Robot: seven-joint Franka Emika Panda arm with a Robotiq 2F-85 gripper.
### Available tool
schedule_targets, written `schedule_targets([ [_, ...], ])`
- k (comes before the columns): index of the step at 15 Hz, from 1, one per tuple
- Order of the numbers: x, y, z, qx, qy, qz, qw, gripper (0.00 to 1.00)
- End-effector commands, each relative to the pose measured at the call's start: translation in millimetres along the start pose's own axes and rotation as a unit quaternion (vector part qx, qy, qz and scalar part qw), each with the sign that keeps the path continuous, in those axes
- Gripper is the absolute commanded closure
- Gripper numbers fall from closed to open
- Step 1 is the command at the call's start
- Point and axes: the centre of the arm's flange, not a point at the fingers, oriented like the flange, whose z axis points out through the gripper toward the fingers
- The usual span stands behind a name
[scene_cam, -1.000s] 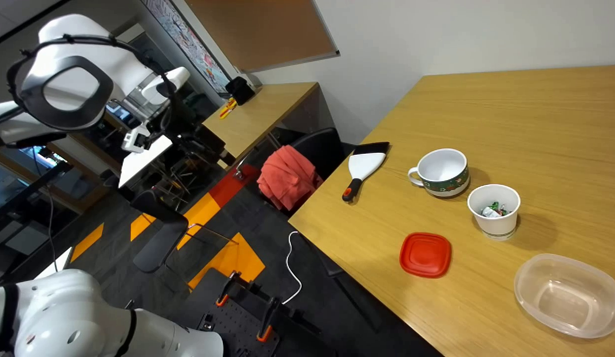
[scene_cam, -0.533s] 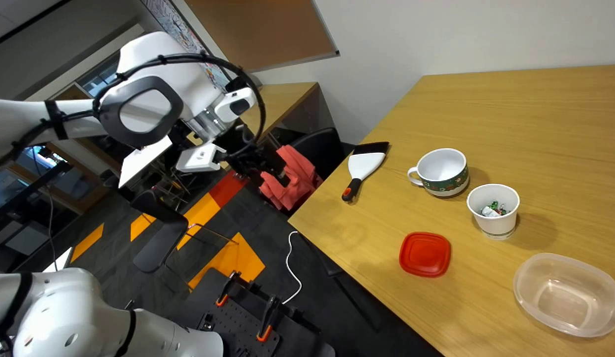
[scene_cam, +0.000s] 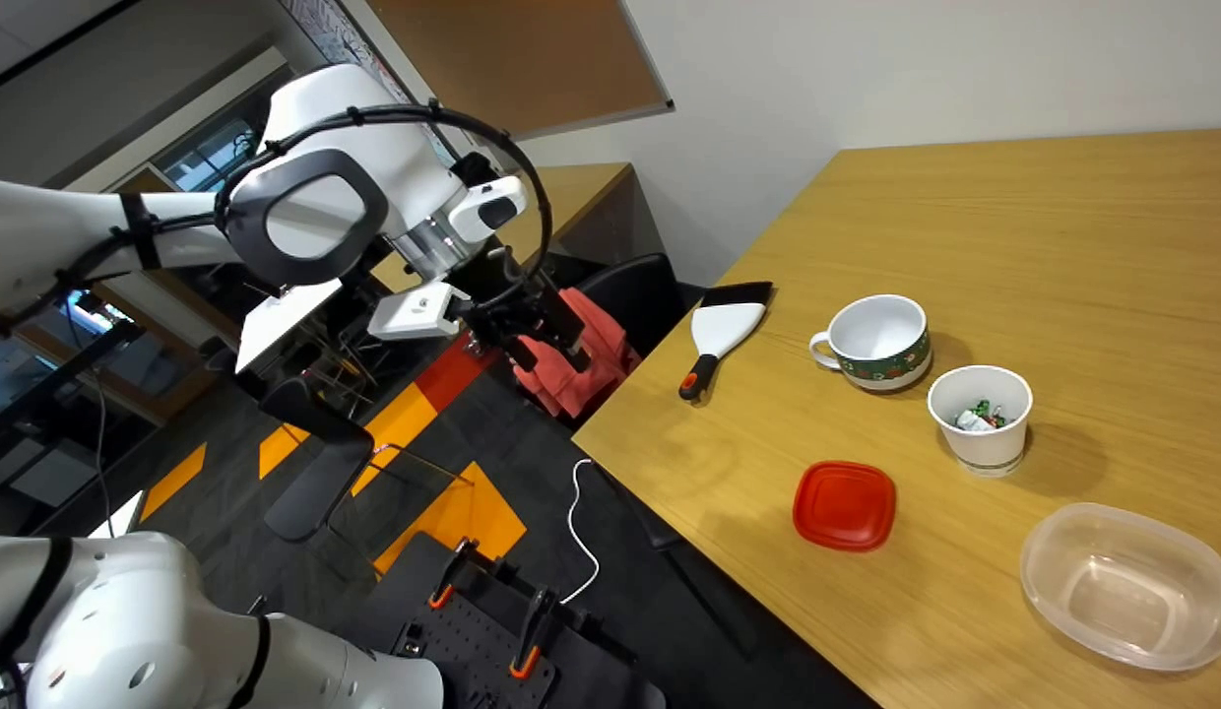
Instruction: Put the red lid on the lunchbox, move the cup to the left, and then move the mug to the right
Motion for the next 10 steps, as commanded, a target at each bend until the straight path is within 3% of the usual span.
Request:
schedule_targets([
  [1,8.1,17.7,19.9,0.007,0.013,0.040,0.9991,0.00],
  [4,14.6,38.1,55.5,0.017,0.008,0.046,0.9988,0.00],
  [10,28.3,73.3,139.7,-0.014,-0.005,0.066,0.9977,0.00],
])
